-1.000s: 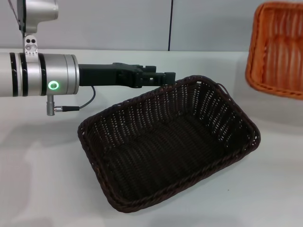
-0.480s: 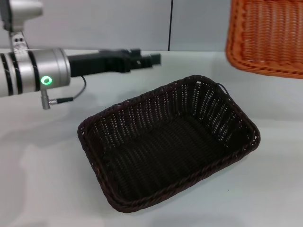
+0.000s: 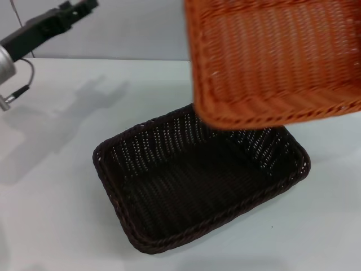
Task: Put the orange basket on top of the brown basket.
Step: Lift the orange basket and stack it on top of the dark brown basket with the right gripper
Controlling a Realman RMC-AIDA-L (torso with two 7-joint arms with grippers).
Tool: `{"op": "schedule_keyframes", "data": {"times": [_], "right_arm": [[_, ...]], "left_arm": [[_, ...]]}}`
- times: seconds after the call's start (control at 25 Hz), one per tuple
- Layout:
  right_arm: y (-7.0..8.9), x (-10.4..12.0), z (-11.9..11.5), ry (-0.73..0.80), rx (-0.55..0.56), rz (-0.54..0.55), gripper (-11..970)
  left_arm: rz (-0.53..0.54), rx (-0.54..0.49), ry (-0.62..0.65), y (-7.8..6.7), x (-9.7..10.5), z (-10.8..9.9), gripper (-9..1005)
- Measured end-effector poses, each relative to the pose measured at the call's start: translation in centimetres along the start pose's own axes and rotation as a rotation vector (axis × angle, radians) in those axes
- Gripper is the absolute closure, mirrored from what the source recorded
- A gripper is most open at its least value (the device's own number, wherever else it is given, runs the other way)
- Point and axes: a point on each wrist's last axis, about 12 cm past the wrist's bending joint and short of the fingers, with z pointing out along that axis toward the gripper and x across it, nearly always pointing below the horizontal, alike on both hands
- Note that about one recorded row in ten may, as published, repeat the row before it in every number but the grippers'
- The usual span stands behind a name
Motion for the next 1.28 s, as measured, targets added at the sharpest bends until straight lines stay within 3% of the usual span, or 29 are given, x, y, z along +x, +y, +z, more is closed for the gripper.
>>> {"op": "schedule_keyframes", "data": {"times": [0.08, 0.16, 0.44, 0.84, 1.12, 1.28], "right_arm": [[0.3, 0.9, 0.8, 0.039, -0.036, 0.008, 657], [0.6, 1.7, 1.4, 0.071, -0.064, 0.007, 655], [0.5, 5.5, 2.9, 0.181, -0.147, 0.053, 648], [-1.0, 9.2, 3.3, 0.216, -0.111, 0.057, 638], [-1.1, 9.7, 3.6, 0.290, -0.098, 0.046, 631], [-1.6, 9.3, 2.9, 0.285, -0.067, 0.046, 454]], "left_arm": [[0.000, 0.000, 0.000, 0.0, 0.0, 0.0, 177], [-0.020, -0.054, -0.052, 1.2, -0.1, -1.2, 177], [-0.028, -0.069, -0.044, 1.4, 0.5, -1.3, 177], [-0.037, -0.074, -0.033, 1.4, 1.2, -1.3, 178], [-0.049, -0.066, -0.019, 1.2, 1.7, -1.0, 177], [-0.050, -0.065, -0.019, 1.2, 1.7, -1.0, 177]]}}
